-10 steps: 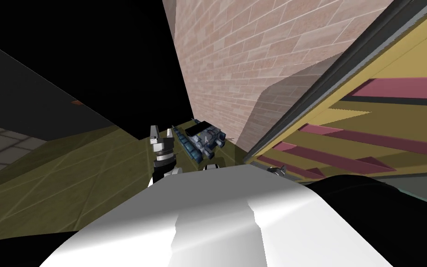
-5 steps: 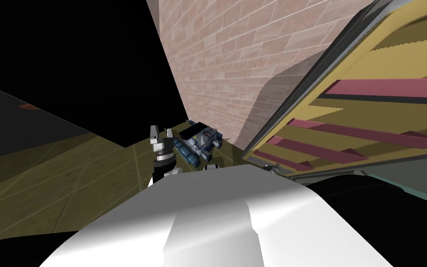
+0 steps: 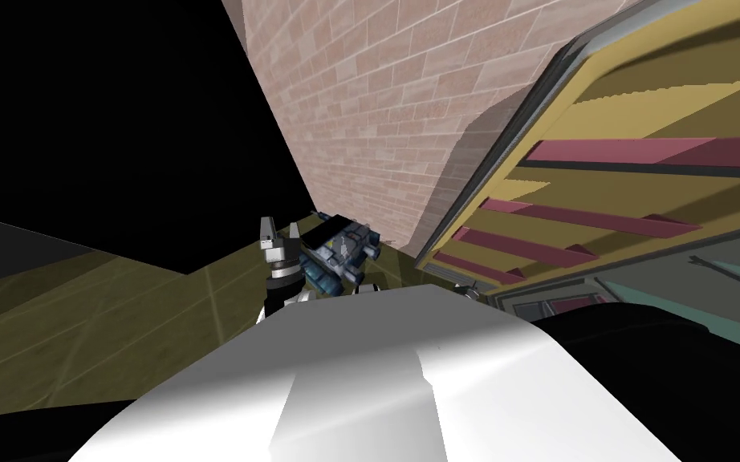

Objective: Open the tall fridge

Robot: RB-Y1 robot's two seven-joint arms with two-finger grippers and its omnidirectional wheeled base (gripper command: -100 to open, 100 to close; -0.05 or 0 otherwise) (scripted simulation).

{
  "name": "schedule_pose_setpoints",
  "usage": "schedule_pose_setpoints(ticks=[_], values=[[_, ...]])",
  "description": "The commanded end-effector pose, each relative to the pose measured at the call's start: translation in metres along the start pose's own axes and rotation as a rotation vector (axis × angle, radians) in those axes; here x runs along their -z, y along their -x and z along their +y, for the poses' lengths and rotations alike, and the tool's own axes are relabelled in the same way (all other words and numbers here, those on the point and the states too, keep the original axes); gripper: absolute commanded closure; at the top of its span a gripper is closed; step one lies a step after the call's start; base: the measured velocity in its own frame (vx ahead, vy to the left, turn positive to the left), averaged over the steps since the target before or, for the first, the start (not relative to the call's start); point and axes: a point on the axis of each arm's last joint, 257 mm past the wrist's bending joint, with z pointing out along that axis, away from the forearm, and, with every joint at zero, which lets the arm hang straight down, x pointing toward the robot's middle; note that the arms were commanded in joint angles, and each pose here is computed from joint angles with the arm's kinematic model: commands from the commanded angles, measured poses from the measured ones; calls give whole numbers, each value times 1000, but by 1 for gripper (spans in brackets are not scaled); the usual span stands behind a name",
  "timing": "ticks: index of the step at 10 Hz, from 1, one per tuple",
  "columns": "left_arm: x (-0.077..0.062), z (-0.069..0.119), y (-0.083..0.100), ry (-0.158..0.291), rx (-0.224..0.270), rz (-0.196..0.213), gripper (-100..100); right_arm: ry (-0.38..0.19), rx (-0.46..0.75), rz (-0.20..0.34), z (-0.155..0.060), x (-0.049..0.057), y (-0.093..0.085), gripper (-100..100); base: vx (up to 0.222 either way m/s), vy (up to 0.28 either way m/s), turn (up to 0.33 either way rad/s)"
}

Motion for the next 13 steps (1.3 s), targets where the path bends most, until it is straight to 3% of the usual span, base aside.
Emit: schedule_pose_setpoints(ticks=[1,2,3,4,7,8,9,10,13], values=[[0,0,0,0,0,0,0,62,4,-50,24,18,17,-100,-17,-4,3],[0,0,0,0,0,0,0,6,-25,-50,6,-5,20,-100,162,41,-405],[0,0,0,0,0,0,0,2,8,-60,4,-6,9,-100,231,56,-466],[0,0,0,0,0,0,0,19,21,-75,8,-5,4,-100,114,29,-128],[0,0,0,0,0,0,0,89,16,-128,35,15,18,-100,-8,-3,20],[0,0,0,0,0,0,0,21,-6,-126,12,-9,17,-100,142,15,-339],[0,0,0,0,0,0,0,19,23,-140,7,-13,5,-100,-49,65,-201],[0,0,0,0,0,0,0,35,25,-163,9,-12,4,-100,-36,58,-165],[0,0,0,0,0,0,0,95,49,-206,31,5,12,-100,-1,2,-5]])
